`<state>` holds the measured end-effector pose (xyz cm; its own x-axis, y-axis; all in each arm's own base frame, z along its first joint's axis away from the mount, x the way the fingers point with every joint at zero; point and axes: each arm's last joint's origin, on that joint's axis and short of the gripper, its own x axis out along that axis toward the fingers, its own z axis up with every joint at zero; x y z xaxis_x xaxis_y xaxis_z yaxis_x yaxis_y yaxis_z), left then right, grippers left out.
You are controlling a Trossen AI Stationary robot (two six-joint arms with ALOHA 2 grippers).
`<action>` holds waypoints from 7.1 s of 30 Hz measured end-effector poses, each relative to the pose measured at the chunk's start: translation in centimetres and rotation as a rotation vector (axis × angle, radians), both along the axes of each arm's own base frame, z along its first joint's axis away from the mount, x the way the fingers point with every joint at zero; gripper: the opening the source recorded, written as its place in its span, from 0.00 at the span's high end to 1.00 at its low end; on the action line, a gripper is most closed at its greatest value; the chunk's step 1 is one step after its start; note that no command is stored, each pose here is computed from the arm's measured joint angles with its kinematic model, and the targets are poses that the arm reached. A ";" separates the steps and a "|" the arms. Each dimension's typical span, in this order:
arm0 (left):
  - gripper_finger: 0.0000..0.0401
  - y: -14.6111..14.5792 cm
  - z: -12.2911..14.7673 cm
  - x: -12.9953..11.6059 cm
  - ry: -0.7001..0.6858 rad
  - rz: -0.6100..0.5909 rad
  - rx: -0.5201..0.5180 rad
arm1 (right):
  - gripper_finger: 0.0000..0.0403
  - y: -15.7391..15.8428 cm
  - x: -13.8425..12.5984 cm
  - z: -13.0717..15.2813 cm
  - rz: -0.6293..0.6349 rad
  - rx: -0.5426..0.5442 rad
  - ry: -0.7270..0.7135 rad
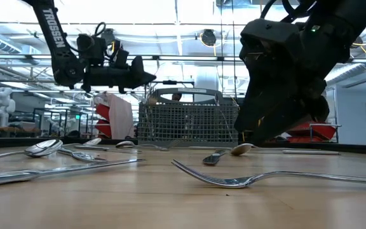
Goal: Sort silverware
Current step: Put the silver fork into the silverware organizer, then put the silver table knife into the silverware organizer
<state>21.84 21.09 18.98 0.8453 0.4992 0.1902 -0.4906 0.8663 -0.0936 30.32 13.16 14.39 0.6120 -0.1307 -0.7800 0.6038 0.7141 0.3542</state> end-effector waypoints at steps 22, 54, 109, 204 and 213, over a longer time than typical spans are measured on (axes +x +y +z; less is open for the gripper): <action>0.72 -3.9 10.4 -2.3 -0.231 -0.239 0.105 | 0.35 -7.8 1.4 3.4 -0.191 -0.111 -0.082; 0.72 -6.7 9.3 -3.9 0.169 -0.299 -0.099 | 0.35 -33.3 5.7 3.9 0.690 -0.352 0.518; 0.74 -8.4 7.0 -2.8 0.314 -0.326 -0.206 | 1.00 -28.4 9.5 9.3 0.430 -0.238 -0.011; 1.00 -18.4 -8.6 16.6 0.752 -0.095 -0.873 | 1.00 -13.9 -8.6 9.4 0.007 -0.125 0.074; 1.00 -15.9 -8.5 16.5 0.677 -0.037 -0.967 | 1.00 -12.5 -5.3 4.5 0.032 -0.055 0.158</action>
<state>38.34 5.18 10.48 0.6458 0.1625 -0.7460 -0.6682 0.5929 -0.4494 25.02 0.65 18.84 0.4869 -0.1585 -0.8590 0.6254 0.7497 0.2162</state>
